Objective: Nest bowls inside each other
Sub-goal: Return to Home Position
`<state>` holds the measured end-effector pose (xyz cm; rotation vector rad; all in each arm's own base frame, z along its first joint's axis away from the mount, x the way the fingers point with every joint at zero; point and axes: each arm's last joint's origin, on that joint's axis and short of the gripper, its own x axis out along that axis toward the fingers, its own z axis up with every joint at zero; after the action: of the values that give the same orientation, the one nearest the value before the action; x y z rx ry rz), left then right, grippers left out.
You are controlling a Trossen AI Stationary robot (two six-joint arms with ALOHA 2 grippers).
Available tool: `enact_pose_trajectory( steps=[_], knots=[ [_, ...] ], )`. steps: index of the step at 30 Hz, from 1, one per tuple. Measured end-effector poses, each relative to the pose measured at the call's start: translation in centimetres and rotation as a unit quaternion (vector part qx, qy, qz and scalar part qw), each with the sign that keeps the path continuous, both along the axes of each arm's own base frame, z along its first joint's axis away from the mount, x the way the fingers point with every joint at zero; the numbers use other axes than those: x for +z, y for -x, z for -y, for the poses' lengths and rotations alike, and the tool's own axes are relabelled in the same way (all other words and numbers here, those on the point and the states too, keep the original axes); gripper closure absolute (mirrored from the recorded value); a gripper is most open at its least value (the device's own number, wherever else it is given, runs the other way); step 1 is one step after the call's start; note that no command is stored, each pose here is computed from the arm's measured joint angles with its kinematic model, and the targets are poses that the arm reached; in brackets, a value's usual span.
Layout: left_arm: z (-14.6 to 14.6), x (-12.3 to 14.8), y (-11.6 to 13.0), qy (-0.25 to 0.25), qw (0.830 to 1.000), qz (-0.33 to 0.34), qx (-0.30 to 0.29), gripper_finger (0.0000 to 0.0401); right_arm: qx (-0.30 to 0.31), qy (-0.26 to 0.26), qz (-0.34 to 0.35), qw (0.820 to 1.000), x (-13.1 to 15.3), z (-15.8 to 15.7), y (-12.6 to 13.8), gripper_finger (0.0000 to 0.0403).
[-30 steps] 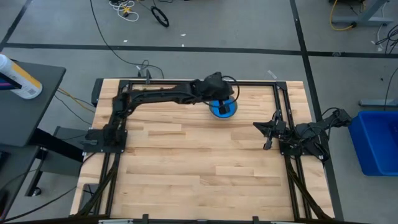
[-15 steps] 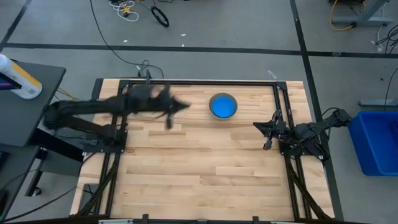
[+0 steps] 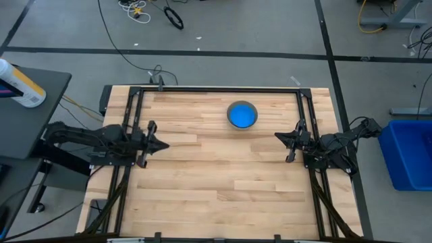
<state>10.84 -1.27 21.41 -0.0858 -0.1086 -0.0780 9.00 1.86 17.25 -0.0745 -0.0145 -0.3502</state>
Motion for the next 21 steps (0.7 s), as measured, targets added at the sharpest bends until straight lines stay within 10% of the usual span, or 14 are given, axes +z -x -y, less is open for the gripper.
enact_pose_trajectory(
  steps=[21],
  knots=[
    [0.3,-3.0,1.4,-0.056,0.997,0.027,-0.048,0.0356,0.0,0.0,0.0,1.0,0.0,0.0,0.0,0.0393]
  ],
)
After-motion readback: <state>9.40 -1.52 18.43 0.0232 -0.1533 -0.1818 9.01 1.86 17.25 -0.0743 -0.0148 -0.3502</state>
